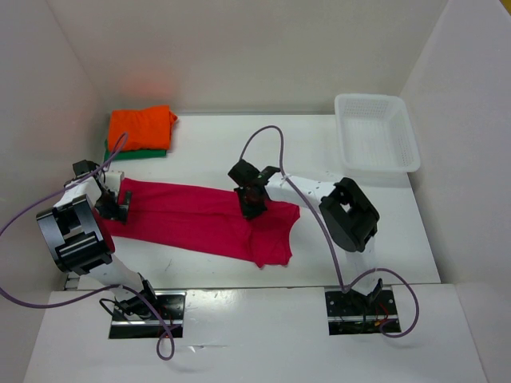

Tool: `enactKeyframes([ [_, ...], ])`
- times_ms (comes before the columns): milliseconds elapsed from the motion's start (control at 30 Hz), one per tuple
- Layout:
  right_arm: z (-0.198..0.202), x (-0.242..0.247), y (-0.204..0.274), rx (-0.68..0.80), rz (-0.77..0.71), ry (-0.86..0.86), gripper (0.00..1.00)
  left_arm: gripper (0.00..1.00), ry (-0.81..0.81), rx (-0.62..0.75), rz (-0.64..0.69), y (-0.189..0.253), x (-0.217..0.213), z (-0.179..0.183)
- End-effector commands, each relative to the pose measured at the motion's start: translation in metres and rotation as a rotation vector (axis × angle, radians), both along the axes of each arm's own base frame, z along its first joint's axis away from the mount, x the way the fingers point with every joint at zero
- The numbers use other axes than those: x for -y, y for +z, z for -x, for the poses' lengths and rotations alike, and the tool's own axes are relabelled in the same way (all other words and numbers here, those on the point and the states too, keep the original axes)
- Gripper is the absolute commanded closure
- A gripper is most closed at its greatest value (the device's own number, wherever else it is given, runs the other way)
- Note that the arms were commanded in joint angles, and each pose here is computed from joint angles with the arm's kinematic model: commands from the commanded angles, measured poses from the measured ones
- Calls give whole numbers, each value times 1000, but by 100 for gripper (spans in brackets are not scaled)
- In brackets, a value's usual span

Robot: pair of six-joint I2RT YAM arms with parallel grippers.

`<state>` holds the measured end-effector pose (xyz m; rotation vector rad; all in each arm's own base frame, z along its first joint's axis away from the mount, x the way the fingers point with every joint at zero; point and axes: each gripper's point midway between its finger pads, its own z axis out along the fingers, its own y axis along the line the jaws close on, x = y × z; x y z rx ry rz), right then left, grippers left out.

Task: Fold and stack the t-shirts
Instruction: Fold the other side of the tshirt into a rectangle

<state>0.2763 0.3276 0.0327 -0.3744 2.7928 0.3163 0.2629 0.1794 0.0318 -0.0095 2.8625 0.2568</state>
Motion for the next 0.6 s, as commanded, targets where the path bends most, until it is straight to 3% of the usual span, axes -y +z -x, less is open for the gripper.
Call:
enactKeyframes([
  [0,13,-12,32,-3,-79,42,100,0,-7,-5,-2,-2,-2,1],
  [233,50,-64,30,-30,-110,288,100,0,9,1,-28,3,-9,1],
  [267,50,-75,35,-22,-130,313,96,0,9,1,-28,3,-9,1],
  [300,56,-79,33,-32,-120,326,84,0,9,18,-38,9,-11,-2],
  [333,53,-78,30,-27,-102,329,82,0,9,18,-38,9,-11,-2],
  [400,46,-77,27,-3,-78,314,61,0,9,18,-38,9,-11,-2],
  [433,46,-77,27,-5,-80,306,56,0,6,22,-30,11,-9,-2],
  [500,41,-73,24,4,-71,280,48,0,6,22,-30,11,-9,-2],
  [567,40,-74,38,25,-101,270,48,0,3,48,-35,21,-9,-5],
])
